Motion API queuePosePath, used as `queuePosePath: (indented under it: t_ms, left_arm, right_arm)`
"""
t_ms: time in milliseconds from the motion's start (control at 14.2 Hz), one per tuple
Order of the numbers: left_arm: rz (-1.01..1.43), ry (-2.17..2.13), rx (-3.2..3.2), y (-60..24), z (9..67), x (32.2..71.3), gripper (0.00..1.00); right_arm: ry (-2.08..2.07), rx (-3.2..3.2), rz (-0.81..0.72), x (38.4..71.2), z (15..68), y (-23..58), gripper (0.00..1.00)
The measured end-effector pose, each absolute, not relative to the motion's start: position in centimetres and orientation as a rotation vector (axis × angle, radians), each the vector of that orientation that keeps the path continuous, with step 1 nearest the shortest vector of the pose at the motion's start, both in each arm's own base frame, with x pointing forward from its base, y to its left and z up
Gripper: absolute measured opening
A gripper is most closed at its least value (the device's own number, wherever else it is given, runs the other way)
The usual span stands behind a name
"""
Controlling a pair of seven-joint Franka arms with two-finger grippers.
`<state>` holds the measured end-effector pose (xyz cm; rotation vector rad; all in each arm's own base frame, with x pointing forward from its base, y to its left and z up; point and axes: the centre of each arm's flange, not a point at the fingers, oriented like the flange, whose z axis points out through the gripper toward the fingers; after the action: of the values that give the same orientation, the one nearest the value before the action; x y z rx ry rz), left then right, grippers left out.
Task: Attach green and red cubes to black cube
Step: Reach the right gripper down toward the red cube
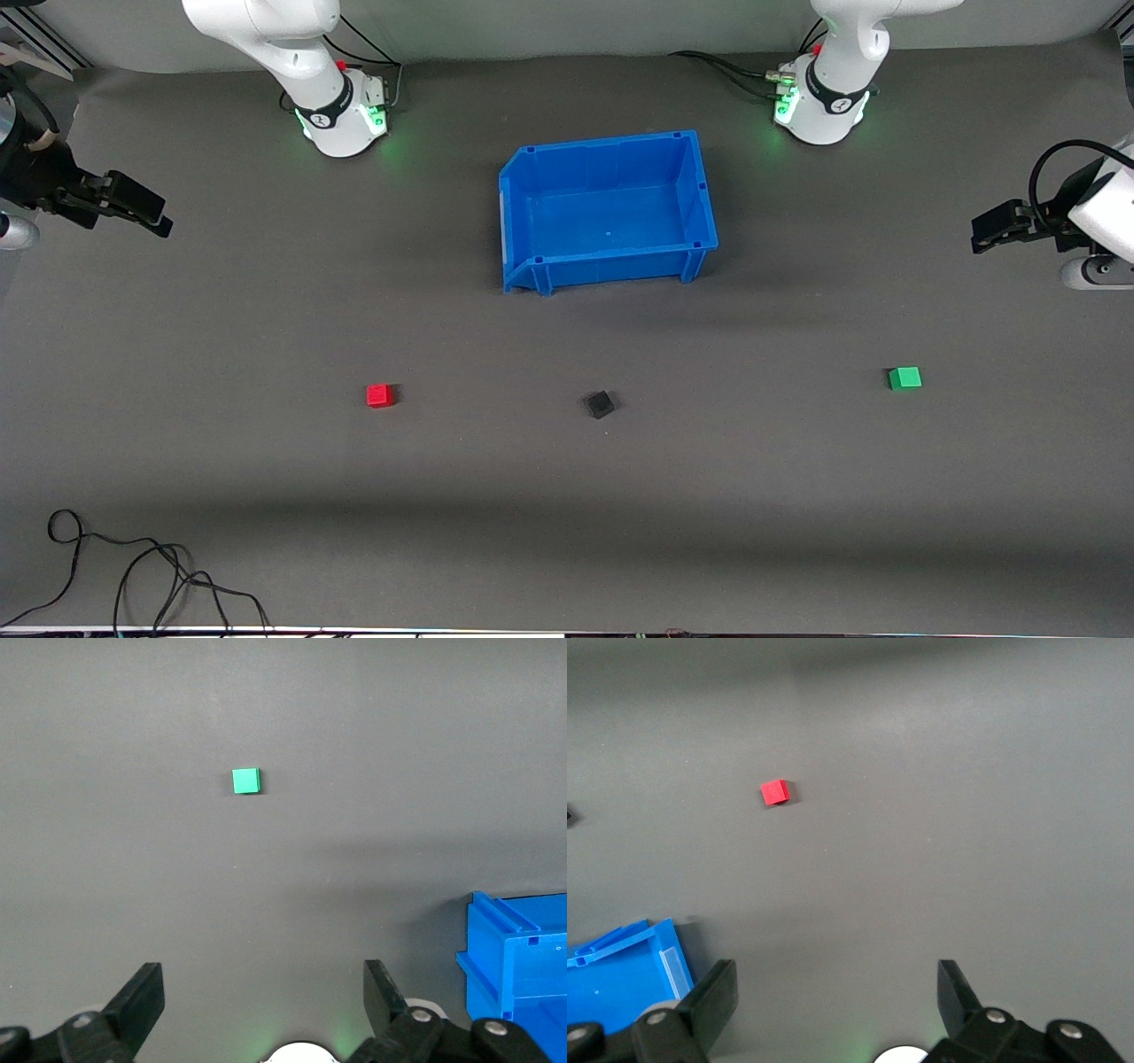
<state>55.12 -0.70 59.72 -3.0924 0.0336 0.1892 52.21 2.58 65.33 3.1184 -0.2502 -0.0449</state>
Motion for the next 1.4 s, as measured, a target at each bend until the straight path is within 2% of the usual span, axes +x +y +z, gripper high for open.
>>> queuePosePath:
  t_ms: [421, 702, 1053, 1263, 1404]
  left_arm:
    - [0.188, 0.034, -3.093, -0.7, 59.7, 55.1, 1.00]
    - [0.188, 0.034, -3.093, -0.7, 59.7, 55.1, 1.00]
    - [0.190, 0.035, -3.093, -0.7, 59.4, 55.3, 1.00]
    - [0.190, 0.035, -3.093, -0.7, 59.4, 55.3, 1.00]
    - [0.190, 0.034, -3.093, -0.7, 59.3, 55.3, 1.00]
  right_arm:
    - [-0.265, 3.116, -0.048, 52.3, 65.2, 3.0, 1.00]
    - [-0.484, 3.083, -0.084, 53.2, 63.7, 3.9, 1.00]
    - [-0.462, 3.061, -0.254, 57.2, 56.1, 4.6, 1.00]
    - [-0.407, 3.083, -0.222, 59.8, 51.4, 5.9, 1.00]
    - [-0.375, 3.074, -0.292, 60.7, 46.9, 6.6, 0.99]
